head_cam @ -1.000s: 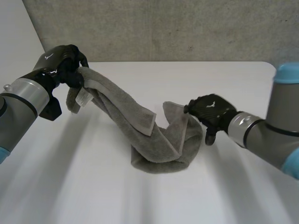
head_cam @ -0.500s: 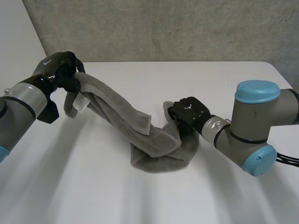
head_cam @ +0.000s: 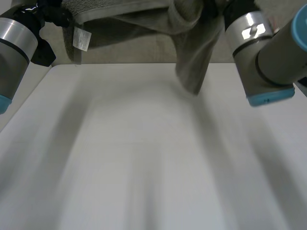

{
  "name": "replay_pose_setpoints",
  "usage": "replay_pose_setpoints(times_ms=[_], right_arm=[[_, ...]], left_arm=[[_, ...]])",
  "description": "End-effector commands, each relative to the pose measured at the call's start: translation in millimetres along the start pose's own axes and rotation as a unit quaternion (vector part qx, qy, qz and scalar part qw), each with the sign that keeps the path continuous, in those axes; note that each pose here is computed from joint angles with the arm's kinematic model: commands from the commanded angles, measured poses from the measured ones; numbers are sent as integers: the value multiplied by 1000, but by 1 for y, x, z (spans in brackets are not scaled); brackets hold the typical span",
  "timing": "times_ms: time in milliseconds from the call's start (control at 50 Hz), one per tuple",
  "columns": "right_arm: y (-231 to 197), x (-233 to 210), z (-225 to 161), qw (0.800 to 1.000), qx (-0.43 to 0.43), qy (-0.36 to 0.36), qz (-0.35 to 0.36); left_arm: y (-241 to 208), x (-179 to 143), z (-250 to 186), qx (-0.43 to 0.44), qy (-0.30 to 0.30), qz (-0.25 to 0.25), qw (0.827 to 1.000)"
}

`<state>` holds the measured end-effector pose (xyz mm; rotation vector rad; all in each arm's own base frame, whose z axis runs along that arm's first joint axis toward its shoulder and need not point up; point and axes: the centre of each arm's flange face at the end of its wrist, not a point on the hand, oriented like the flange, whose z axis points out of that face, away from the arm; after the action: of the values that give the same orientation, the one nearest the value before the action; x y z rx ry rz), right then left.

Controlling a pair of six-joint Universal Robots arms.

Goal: Fold the towel.

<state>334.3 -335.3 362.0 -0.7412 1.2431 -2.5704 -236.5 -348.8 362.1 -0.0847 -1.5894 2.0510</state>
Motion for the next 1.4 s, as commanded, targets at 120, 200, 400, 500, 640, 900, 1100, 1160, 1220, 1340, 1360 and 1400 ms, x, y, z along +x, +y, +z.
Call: replay_pose_setpoints(times_ms=[120,200,400,500,640,900,1100,1160,1220,1340,1360,1400], right_arm=[[79,-67,-107,941,-282,-187,5],[88,-82,-134,912,-343,-223,21],[84,-134,-200,825,-460,-321,72],[78,-141,-203,818,-471,-308,118],[67,-140,-197,819,-466,-297,155],[37,-114,-176,856,-418,-265,150],[37,-77,-152,883,-395,-216,129],[40,-78,-151,885,-391,-228,111],[42,-79,-152,886,-388,-236,93],[63,-87,-160,877,-389,-284,2],[68,-90,-162,873,-389,-295,-13],[72,-91,-164,870,-388,-303,-26]], left_arm=[[110,-43,-34,-158,-72,-29,984],[140,-55,-44,-203,-89,-21,975],[168,-106,-54,-255,-128,92,954],[163,-112,-52,-252,-130,109,953],[155,-104,-52,-249,-119,113,955],[116,-66,-66,-224,-72,166,958],[100,4,-101,-209,23,177,961],[107,18,-110,-221,44,175,959],[111,25,-114,-225,55,175,957],[140,45,-129,-263,94,192,941],[148,47,-133,-274,102,200,935],[155,50,-136,-284,111,206,930]])
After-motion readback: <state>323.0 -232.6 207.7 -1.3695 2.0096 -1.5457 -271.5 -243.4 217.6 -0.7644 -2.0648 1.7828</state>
